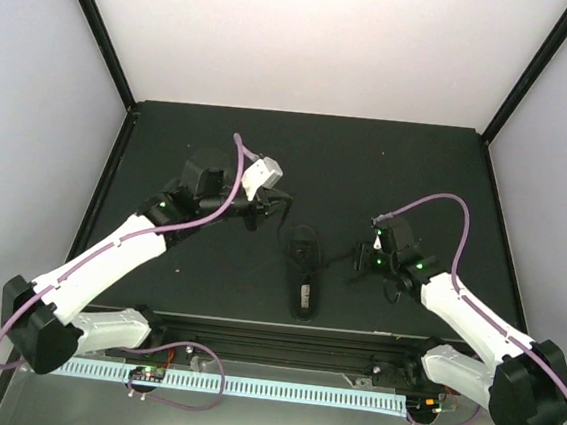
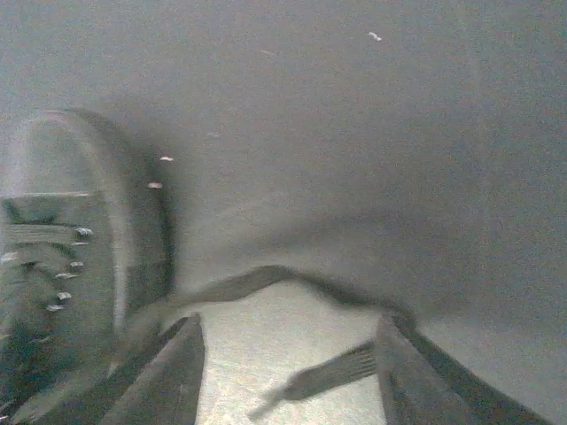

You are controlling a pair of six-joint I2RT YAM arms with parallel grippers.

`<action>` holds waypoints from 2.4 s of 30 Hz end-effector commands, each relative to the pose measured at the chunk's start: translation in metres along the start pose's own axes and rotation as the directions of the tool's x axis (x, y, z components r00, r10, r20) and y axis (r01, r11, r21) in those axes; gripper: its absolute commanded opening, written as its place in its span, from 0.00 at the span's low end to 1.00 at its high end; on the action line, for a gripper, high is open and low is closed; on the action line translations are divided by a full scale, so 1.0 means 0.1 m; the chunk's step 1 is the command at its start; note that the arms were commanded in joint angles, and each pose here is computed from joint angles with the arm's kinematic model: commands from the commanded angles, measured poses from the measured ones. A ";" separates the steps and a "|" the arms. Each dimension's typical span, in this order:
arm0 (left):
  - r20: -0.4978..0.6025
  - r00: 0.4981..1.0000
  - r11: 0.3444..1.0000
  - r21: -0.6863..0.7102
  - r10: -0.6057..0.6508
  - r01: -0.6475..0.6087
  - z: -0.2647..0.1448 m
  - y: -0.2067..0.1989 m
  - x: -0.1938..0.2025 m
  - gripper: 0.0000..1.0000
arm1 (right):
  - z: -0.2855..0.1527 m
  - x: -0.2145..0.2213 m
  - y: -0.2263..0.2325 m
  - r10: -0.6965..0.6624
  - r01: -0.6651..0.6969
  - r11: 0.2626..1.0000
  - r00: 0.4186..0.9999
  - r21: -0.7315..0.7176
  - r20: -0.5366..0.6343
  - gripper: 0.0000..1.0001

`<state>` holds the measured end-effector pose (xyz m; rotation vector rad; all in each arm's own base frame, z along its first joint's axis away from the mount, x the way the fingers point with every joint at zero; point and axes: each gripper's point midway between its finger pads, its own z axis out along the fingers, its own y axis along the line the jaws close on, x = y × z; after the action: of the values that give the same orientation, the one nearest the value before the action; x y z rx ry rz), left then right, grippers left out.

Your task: Tie the shoes

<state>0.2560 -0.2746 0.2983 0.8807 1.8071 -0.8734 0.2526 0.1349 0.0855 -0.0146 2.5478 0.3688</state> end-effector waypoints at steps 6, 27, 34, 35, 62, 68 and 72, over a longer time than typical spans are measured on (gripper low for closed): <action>-0.096 0.995 0.954 0.298 0.037 -0.007 0.06 -0.46 0.18 0.02 | -1.02 -0.52 1.05 -0.054 0.256 0.795 0.933 -0.550 0.356 0.91; -0.075 0.989 0.829 0.555 0.131 -0.068 -0.16 -1.02 0.26 0.02 | -1.92 -0.36 1.96 -0.177 0.397 0.303 0.917 -0.866 0.359 0.68; -0.080 0.987 0.825 0.560 0.139 -0.071 -0.15 -1.05 0.28 0.02 | -1.83 -0.27 2.03 -0.207 0.371 0.290 0.924 -0.882 0.321 0.51; -0.081 0.987 0.825 0.560 0.140 -0.071 -0.15 -1.05 0.29 0.02 | -1.83 -0.26 2.03 -0.208 0.370 0.288 0.925 -0.883 0.319 0.50; -0.039 0.996 0.968 0.240 0.079 -0.067 0.03 -0.64 0.17 0.75 | -1.71 -0.33 1.89 -0.081 0.312 0.447 0.947 -0.838 0.310 0.02; 0.142 0.985 0.988 0.134 -0.096 0.077 0.02 -0.48 0.38 0.76 | -1.72 -0.41 1.81 -0.008 0.272 0.495 0.951 -0.825 0.309 0.02; 0.187 0.982 0.996 0.092 -0.031 0.014 0.10 -0.46 0.59 0.76 | -1.75 -0.47 1.74 0.042 0.250 0.529 0.947 -0.811 0.319 0.02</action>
<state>0.1863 -0.2894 0.2300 0.9323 1.7680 -1.0686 0.1774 0.2622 0.2930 -0.5488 1.8056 1.4591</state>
